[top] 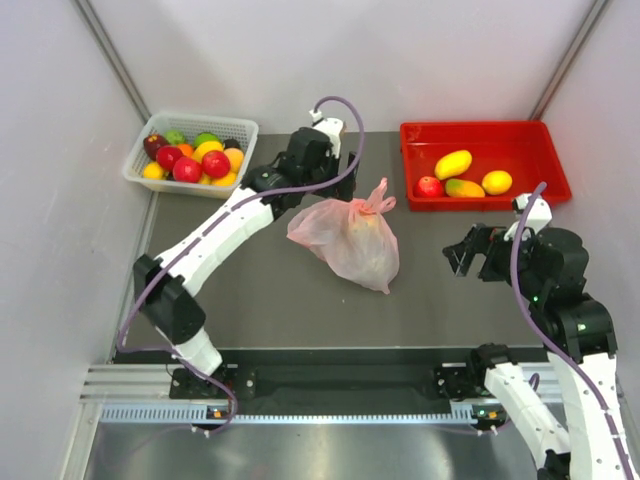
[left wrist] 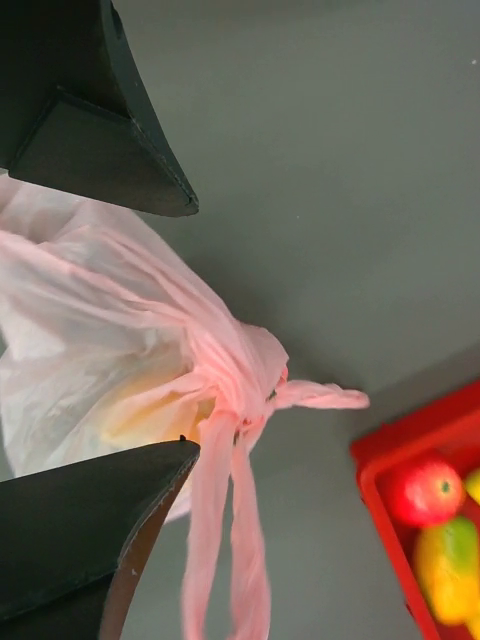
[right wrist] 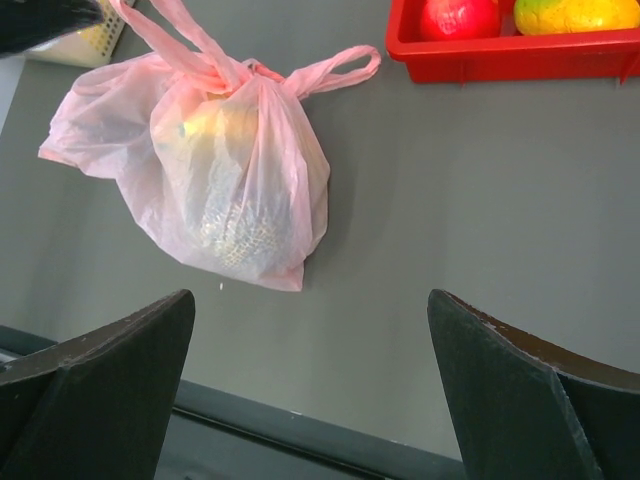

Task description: Untie the knot of the plastic bag and take out the fruit

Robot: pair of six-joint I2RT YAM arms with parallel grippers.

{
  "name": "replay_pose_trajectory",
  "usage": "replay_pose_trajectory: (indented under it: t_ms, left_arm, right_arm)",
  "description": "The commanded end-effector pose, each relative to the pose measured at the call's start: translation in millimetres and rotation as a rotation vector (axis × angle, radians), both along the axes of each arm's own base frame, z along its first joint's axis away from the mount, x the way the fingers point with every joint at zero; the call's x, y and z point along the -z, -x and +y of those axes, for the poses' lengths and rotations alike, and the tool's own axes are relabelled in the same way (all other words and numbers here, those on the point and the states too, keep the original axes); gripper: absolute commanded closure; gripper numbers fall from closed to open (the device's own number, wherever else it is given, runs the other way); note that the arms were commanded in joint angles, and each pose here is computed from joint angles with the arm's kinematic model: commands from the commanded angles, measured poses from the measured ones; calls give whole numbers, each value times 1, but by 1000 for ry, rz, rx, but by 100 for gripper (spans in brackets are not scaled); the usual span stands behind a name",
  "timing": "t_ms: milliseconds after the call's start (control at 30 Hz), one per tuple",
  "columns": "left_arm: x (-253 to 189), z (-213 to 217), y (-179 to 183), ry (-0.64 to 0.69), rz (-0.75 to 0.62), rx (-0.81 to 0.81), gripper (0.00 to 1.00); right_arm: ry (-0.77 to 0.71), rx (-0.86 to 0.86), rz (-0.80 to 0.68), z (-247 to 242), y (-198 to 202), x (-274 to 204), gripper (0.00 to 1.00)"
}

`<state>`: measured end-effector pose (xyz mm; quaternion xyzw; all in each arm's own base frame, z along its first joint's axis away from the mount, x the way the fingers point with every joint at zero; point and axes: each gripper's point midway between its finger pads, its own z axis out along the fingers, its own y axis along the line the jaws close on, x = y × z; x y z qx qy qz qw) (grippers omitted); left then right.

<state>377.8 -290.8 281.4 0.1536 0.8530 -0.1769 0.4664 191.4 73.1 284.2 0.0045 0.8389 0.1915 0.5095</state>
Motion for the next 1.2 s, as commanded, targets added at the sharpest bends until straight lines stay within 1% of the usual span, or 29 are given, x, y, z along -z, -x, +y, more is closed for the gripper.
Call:
replay_pose_trajectory:
  t_ms: [0, 33, 100, 133, 167, 233, 267, 300, 367, 400, 433, 467, 500, 533, 600, 633, 667, 733, 767, 833, 900, 1000, 1033, 1067, 1100, 1133, 1167]
  left_arm:
    - [10, -4, -15, -92, -26, 22, 2]
    - [20, -7, -16, -107, -13, 40, 2]
    - [47, -14, -15, -131, 40, 78, 5]
    - [53, -18, -14, -125, 44, 100, 6]
    - [68, -18, -9, -135, 68, 116, 11]
    - [72, -22, -3, -112, 66, 163, 19]
    - [86, -18, 2, -125, 90, 166, 26]
    - [91, -20, 7, -113, 105, 191, 44]
    - [90, -19, 13, -88, 99, 206, 63]
    - [103, -13, 19, -96, 122, 204, 74]
    - [99, -10, 24, -81, 114, 203, 95]
    - [111, -6, 30, -83, 129, 206, 100]
    - [112, -5, 35, -73, 131, 207, 100]
    - [105, -3, 40, -51, 111, 213, 100]
    - [115, 0, 52, -28, 108, 233, 100]
    - [106, 4, 56, -3, 81, 226, 100]
    - [121, 12, 65, -16, 100, 219, 100]
    - [114, 19, 68, 15, 57, 187, 100]
    - [130, 27, 75, 2, 78, 170, 100]
    - [128, 33, 74, 22, 53, 130, 100]
    - [140, 39, 80, 24, 90, 100, 100]
    - [156, 44, 90, 35, 123, 79, 100]
    - [155, 49, 87, 34, 104, 46, 100]
    - [164, 53, 91, 30, 117, 39, 100]
    - [164, 54, 93, 40, 118, 33, 100]
    - [157, 53, 94, 63, 96, 39, 100]
    - [160, 55, 97, 66, 99, 36, 100]
  right_arm:
    - [6, -8, -50, 1, -6, -8, 0]
    - [5, -9, -40, 1, -6, -6, 0]
    - [7, -8, -37, 1, -7, -5, 0]
    - [6, -9, -33, 1, -8, -4, 0]
    - [4, -8, -29, 2, -8, -1, 0]
    - [-2, -9, -19, 3, -9, 2, 0]
    - [-6, -10, -14, 3, -9, 4, 0]
    - [-10, -13, -16, 4, -10, 4, 0]
    - [-24, -23, -1, 8, -12, 9, 0]
    - [-29, -27, -4, 9, -13, 10, 0]
    - [-45, -37, 0, 12, -14, 11, 0]
    - [-52, -44, 17, 14, -15, 17, 0]
    - [-62, -52, 7, 17, -17, 16, 0]
    - [-85, -72, 16, 22, -18, 18, 0]
    - [-108, -98, 34, 28, -20, 26, 0]
    - [-133, -128, 17, 35, -23, 23, 0]
    - [-145, -136, 36, 38, -24, 30, 0]
    - [-158, -154, 33, 42, -29, 31, 0]
    - [-155, -153, 54, 43, -33, 38, 0]
    - [-143, -148, 84, 45, -40, 46, 0]
    - [-139, -148, 90, 48, -48, 49, 0]
    - [-115, -185, 108, 66, -56, 56, 0]
    - [-78, -201, 122, 78, -56, 62, 0]
    - [-63, -213, 123, 86, -57, 64, 0]
    - [-47, -213, 102, 92, -61, 62, 0]
    - [-35, -259, 115, 110, -56, 67, 1]
    - [-27, -269, 109, 117, -56, 68, 0]
